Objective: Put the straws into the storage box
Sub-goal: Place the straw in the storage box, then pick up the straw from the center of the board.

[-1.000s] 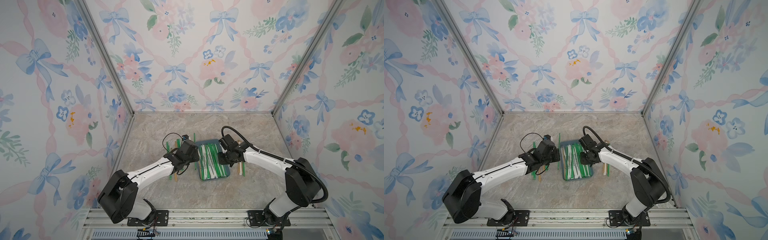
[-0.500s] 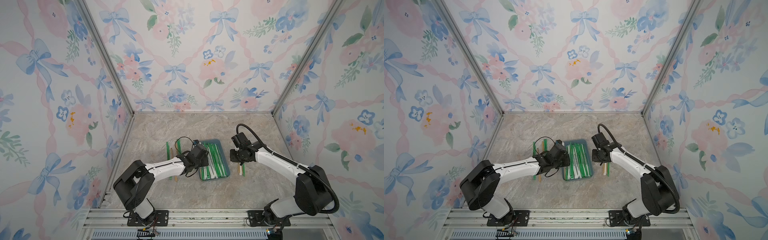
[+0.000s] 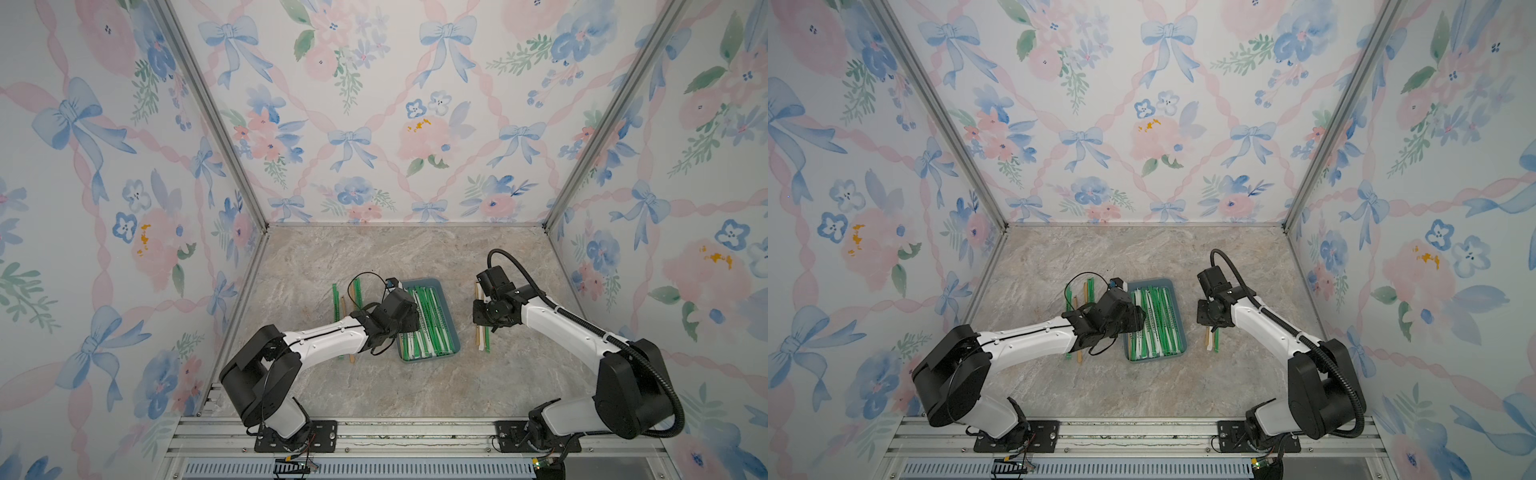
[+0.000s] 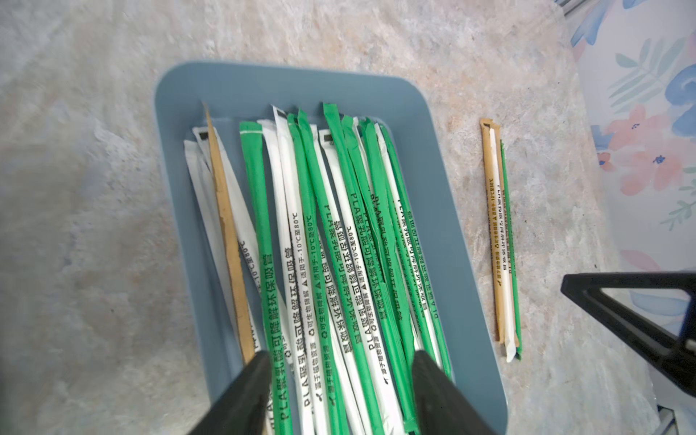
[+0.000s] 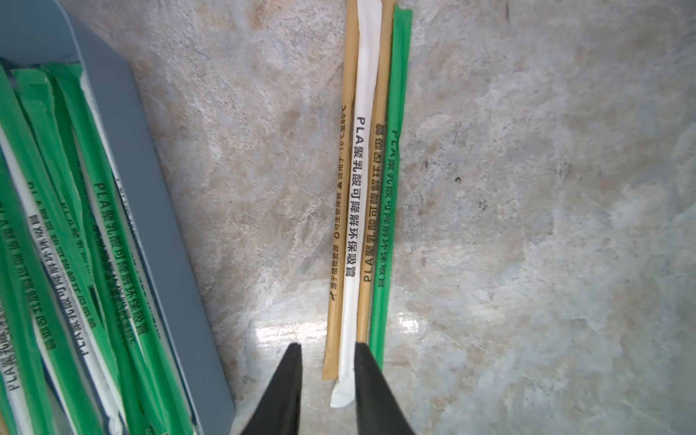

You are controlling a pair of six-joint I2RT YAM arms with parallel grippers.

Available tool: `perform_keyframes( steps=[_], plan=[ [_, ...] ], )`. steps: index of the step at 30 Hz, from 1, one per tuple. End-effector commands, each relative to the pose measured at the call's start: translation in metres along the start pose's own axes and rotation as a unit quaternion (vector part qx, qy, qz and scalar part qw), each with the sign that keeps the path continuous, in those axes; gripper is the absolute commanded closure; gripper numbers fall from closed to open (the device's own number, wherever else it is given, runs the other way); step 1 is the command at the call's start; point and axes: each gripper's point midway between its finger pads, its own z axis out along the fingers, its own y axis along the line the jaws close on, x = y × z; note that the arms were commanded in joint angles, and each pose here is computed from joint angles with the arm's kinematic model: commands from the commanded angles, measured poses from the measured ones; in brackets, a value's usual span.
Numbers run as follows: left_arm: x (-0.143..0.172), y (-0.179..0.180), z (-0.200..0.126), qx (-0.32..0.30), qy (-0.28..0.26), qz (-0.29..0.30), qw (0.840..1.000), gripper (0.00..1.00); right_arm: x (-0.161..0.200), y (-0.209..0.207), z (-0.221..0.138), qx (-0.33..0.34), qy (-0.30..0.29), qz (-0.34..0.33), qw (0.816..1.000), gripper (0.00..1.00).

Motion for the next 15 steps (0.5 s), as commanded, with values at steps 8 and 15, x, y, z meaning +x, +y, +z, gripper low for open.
perform_keyframes(
  steps=[8, 15],
  plan=[
    [-0.015, 0.026, -0.016, -0.028, -0.042, -0.005, 0.999, 0.04, 0.015, 0.003, 0.025, 0.0, 0.037, -0.015, 0.999, 0.76],
    [-0.017, 0.04, -0.022, -0.037, -0.05, -0.015, 0.998, 0.02, 0.018, 0.006, 0.038, 0.004, 0.051, -0.021, 0.998, 0.76]
  ],
)
